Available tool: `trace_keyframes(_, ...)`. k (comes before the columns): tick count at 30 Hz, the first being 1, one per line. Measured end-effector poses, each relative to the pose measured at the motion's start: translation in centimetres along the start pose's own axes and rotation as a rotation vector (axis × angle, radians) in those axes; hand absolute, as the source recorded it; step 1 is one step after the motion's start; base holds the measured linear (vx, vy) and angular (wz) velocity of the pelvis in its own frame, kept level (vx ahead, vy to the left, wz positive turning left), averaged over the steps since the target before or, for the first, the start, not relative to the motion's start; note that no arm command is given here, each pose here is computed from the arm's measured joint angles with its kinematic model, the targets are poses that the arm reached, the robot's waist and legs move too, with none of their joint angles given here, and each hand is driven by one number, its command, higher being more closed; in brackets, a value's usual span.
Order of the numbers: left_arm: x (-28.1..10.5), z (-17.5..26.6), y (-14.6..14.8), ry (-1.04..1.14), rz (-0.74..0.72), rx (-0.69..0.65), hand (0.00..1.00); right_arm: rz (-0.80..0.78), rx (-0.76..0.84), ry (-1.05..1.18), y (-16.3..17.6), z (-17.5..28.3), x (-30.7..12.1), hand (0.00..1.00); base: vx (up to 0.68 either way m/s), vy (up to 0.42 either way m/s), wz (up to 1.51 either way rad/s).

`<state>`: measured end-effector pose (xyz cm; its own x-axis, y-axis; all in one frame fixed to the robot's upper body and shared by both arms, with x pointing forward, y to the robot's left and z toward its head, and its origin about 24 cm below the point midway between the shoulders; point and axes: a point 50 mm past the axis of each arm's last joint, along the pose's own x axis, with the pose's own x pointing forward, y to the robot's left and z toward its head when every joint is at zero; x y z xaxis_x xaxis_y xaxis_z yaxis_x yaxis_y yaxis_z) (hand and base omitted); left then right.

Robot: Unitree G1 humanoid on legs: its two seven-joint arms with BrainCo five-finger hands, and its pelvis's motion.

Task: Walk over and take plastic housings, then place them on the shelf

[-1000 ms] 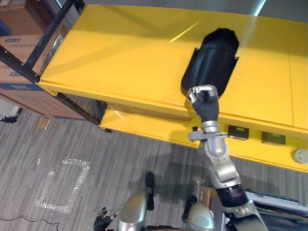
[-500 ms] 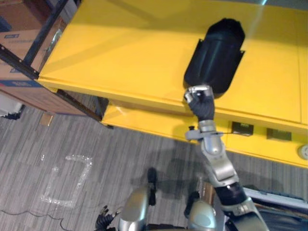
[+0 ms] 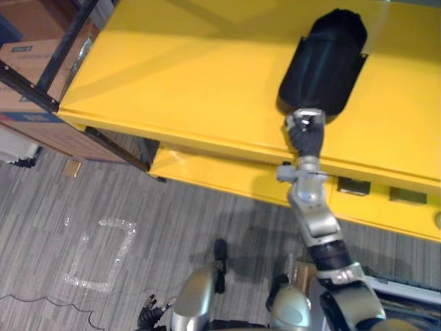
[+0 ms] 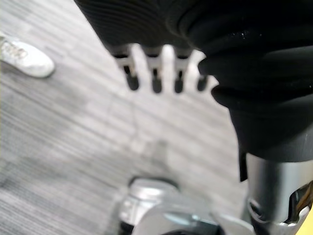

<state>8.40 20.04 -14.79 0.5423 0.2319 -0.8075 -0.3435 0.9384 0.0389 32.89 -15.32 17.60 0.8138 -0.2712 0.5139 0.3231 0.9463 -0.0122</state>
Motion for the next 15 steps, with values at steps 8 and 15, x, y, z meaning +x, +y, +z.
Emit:
trace_keyframes(8, 0.0, 0.0, 0.0, 0.000, -0.003, 0.000, 0.00, -0.052, -0.012, -0.024, -0.7, 0.4, 0.6, 0.00, 0.00, 0.002, 0.01)
trace_keyframes(15, 0.0, -0.2, 0.0, 0.005, -0.001, 0.002, 0.00, 0.160, 0.089, -0.256, 1.8, 4.7, -1.2, 0.00, 0.01, -0.007, -0.01)
